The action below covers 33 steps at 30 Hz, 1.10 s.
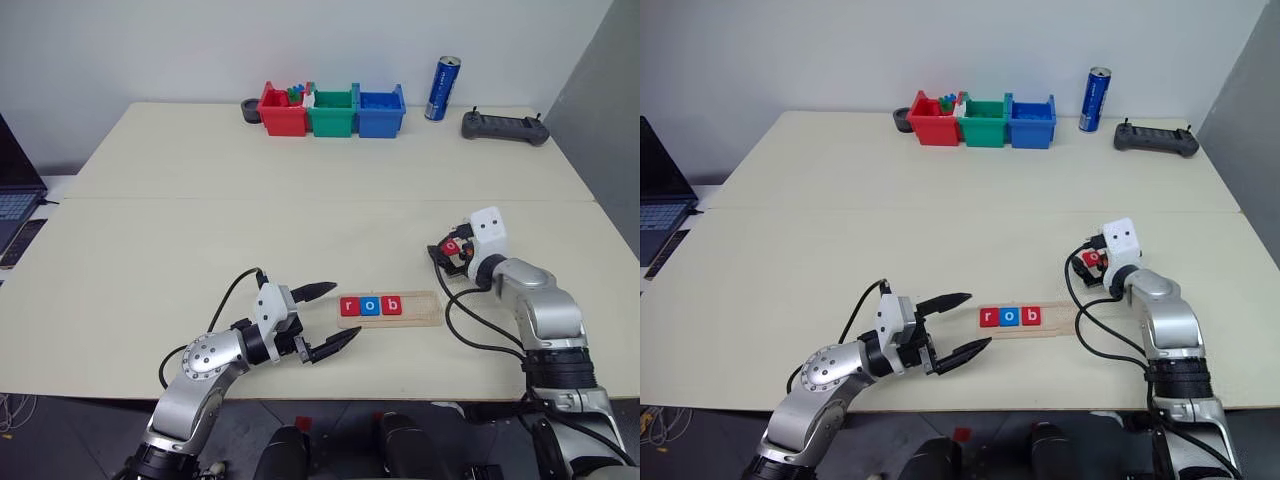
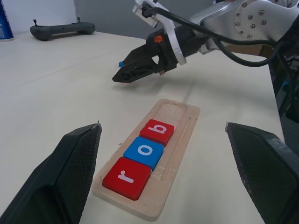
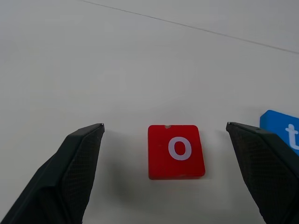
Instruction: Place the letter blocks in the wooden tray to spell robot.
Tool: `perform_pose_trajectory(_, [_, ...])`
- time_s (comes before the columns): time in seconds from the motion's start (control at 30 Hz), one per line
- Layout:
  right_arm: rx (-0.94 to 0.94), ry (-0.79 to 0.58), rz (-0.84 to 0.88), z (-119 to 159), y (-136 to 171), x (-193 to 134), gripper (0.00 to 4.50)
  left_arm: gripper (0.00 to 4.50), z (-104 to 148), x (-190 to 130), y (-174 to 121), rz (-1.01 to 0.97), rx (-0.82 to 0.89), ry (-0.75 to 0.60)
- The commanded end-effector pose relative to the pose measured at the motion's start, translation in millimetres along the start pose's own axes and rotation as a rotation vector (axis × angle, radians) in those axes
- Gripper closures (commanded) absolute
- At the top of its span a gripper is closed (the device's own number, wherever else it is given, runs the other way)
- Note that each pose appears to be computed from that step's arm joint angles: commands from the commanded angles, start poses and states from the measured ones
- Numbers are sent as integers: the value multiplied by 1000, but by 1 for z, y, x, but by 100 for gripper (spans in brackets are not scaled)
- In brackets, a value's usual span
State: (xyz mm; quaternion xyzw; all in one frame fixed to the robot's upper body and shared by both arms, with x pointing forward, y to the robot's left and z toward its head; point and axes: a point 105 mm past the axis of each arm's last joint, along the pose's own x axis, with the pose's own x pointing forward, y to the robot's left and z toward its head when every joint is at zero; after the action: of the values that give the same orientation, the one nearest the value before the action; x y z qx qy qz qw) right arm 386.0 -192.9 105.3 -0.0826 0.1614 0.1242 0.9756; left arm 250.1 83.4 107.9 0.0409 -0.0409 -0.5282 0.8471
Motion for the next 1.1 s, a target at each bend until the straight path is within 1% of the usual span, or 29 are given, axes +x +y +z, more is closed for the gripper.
perform_pose_trajectory(0.03, [2, -28, -27, 10, -7, 0, 5, 0, 10, 0, -6, -13, 26, -32])
perform_pose_trajectory(0.07, [19, -15, -34, 8, -9, 1, 5, 0, 9, -1, -7, -11, 24, -29])
perform_pose_trajectory(0.17, [36, -3, -32, 4, -10, 1, 61, 0, 8, -2, -7, -1, 17, -30])
perform_pose_trajectory(0.4, [27, -2, -9, 2, -3, -2, 300, 0, 3, -4, -8, 5, 12, -24])
perform_pose_trajectory(0.5, [4, -8, -7, 4, -4, -8, 305, 0, 3, -4, -8, 5, 9, -25])
perform_pose_trajectory(0.6, [-12, -7, -21, 10, -11, -30, 305, 0, 4, -4, -9, -3, 11, -28])
perform_pose_trajectory(0.7, [6, 11, -54, 8, -15, -56, 305, 0, 5, -5, -10, -7, 11, -27])
perform_pose_trajectory(0.8, [86, 69, -120, -8, -11, -86, 305, 0, 5, -5, -12, -11, 8, -27])
perform_pose_trajectory(0.87, [106, 106, -123, -17, 1, -98, 305, 0, 5, -5, -12, -15, 5, -28])
perform_pose_trajectory(0.97, [125, 147, -120, -25, 17, -102, 305, 0, 6, -4, -13, -27, 2, -28])
perform_pose_trajectory(1.1, [138, 202, -166, -40, 17, -103, 305, 0, 7, -2, -11, -33, 4, -29])
